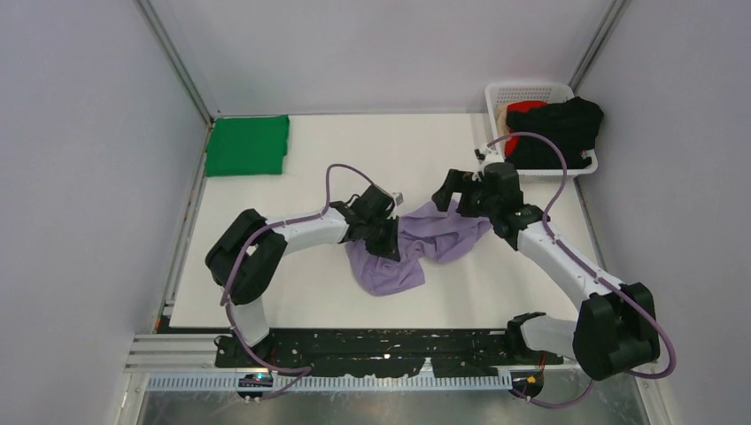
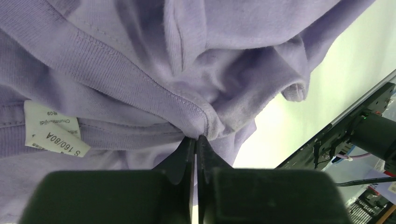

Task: Fold and stack the t-shirts
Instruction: Flatten out the tshirt

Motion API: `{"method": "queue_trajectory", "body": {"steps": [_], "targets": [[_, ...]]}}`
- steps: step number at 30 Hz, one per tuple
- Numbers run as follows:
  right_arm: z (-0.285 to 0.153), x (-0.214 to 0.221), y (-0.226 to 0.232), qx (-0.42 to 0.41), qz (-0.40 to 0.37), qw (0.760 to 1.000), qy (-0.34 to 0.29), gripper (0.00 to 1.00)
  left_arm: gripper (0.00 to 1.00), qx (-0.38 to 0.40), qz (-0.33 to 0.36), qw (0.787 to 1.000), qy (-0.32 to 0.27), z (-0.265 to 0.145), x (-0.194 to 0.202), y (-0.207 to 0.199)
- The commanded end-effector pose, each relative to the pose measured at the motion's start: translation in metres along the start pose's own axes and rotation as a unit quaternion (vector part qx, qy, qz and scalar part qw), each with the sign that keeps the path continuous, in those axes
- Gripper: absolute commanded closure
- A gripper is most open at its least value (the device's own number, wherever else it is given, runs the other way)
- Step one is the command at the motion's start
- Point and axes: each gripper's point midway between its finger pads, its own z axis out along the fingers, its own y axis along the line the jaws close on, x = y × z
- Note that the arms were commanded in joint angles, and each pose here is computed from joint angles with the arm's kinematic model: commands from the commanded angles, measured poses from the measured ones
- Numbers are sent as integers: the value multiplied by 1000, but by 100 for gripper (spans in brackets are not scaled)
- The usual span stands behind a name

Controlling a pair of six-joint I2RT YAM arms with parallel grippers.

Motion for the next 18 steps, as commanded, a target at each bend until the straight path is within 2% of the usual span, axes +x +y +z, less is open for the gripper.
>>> {"method": "queue_trajectory", "body": {"steps": [1,5,11,18], "targets": [[16,-7,41,-61,-36,997,10,4,100,38,9,998,-47,-13,-26,-26],[37,11,66,-79,-37,995,46,1,100,38,18,997,-71,-26,-30,-28],[66,39,71,-42,14,995,88,0,100,16,21,996,-83,-39,-23,-17],[86,56,53,62,72,994,62,4,100,12,11,997,-72,-36,-12,-11]]}}
